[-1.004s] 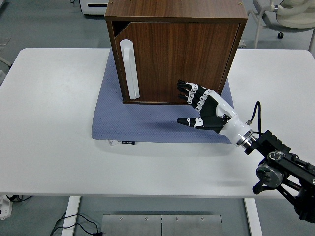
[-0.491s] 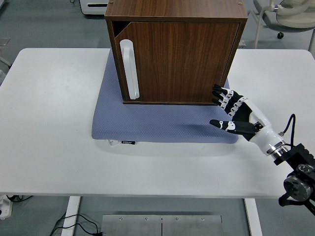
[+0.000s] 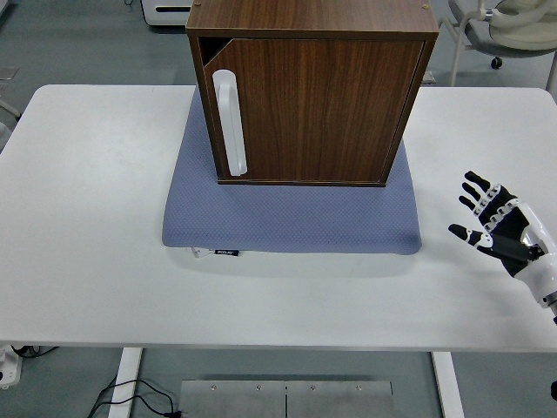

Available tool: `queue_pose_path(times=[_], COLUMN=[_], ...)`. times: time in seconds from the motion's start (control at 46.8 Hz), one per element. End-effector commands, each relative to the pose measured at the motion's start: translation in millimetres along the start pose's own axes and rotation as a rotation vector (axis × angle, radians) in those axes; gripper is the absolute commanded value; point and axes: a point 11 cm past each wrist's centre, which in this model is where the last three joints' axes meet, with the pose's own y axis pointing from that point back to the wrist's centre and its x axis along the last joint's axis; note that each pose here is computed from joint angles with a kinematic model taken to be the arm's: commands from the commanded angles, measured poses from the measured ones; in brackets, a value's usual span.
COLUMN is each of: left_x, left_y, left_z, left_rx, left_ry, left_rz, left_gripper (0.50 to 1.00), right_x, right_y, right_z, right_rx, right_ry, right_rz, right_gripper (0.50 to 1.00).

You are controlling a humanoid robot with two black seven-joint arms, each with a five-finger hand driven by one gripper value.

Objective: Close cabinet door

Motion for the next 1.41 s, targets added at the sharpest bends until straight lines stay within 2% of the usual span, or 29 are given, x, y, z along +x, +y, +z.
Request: queue_pose_path(times=[0.0, 0.235, 0.321, 0.449, 0.726, 0.919, 1.154, 1.389], left_x=[0, 0, 0, 0, 0, 0, 0, 0], left_y=[0, 0, 0, 0, 0, 0, 0, 0], left_z=[0, -1, 0, 0, 0, 0, 0, 0], left_rx=[-0.001, 0.000, 0.000, 0.000, -0.001, -0.001, -0.001, -0.001], left_ry=[0.000, 0.000, 0.000, 0.000, 0.000, 0.000, 0.000, 0.000], left_rz=[0.000, 0.000, 0.000, 0.000, 0.000, 0.000, 0.000, 0.000], left_gripper=[1.000, 1.000, 1.000, 1.000, 1.000, 1.000, 1.000, 1.000], right_x=[7.0, 22.6, 25.5, 26.5, 29.4, 29.9, 28.5, 41.2], right_y=[9.3, 34.4, 42.3, 45.4, 62.4, 67.0, 66.7, 64.9], right_z=[-0.6, 1.4, 5.2, 7.7, 19.3, 21.9, 22.2, 10.5], right_rx=[0.009, 0.026, 0.012, 0.004, -0.034, -0.045, -0.042, -0.001], right_ry=[-0.001, -0.002, -0.005, -0.006, -0.033, -0.034, -0.040, -0.050], right_rz=[0.015, 0.073, 0.090, 0.096, 0.130, 0.135, 0.136, 0.181], right_gripper=[1.000, 1.000, 1.000, 1.000, 1.000, 1.000, 1.000, 1.000])
